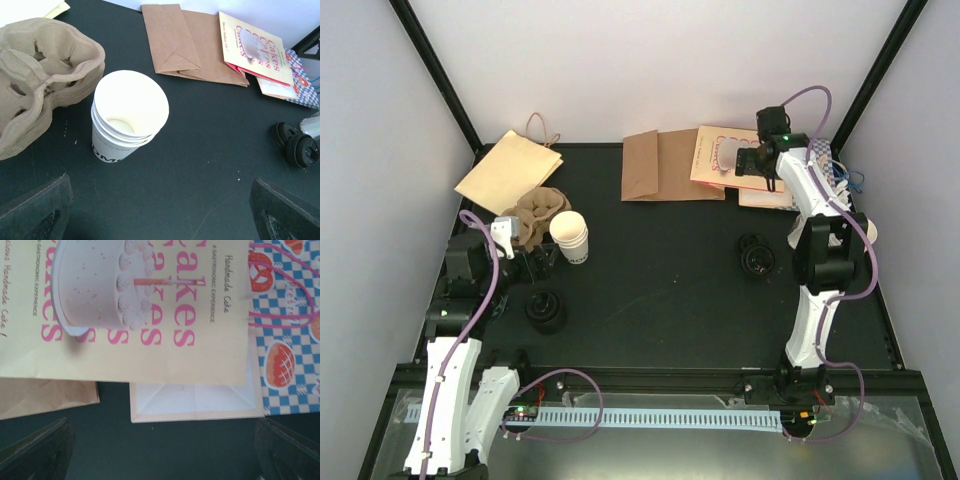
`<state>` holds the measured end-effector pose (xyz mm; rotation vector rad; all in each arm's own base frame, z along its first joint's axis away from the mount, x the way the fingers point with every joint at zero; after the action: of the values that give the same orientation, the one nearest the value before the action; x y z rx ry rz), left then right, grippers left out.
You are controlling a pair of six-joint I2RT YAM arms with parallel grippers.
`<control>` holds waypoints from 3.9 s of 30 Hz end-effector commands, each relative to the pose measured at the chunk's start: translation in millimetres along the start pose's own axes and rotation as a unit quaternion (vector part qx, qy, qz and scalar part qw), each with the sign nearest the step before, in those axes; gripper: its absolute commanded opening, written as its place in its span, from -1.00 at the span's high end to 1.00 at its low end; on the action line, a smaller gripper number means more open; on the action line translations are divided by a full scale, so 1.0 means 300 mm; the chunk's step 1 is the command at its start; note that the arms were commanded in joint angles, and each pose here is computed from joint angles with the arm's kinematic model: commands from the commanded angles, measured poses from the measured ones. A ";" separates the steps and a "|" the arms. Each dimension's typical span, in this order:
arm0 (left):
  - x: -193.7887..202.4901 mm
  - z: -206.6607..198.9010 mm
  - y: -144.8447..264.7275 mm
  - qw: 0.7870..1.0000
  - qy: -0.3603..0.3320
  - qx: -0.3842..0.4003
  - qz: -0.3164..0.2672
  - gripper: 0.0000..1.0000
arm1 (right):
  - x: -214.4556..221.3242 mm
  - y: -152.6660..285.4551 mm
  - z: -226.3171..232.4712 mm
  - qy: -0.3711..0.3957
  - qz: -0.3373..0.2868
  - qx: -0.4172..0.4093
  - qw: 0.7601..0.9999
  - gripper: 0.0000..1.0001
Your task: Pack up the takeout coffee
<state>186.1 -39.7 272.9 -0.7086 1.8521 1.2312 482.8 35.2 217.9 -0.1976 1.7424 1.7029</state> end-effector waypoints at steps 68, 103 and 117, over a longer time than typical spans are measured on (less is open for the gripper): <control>-0.008 0.000 -0.019 1.000 -0.007 0.007 0.009 -0.98 | -0.112 -0.151 0.026 -0.049 0.064 -0.193 0.978 0.90; -0.009 -0.013 -0.006 1.000 -0.015 0.013 -0.001 -0.98 | 0.046 0.297 0.104 0.046 -0.032 -0.128 0.990 0.03; -0.009 -0.013 -0.003 1.000 -0.017 0.009 -0.002 -0.97 | -0.094 -0.070 0.021 -0.040 0.028 -0.133 0.990 -0.11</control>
<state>187.0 -41.7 271.4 -0.6904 1.8578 1.2295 499.5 28.1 216.8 -0.1828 1.5542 1.9319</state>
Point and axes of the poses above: each gripper's point midway between its finger pads, its own y axis back along the fingers, its own z axis along the line the jaws close on, x = y × z, the point moved 6 cm from there along y, back along the fingers, and after that the axes turned 14 degrees about -y, right-handed, at the moved point
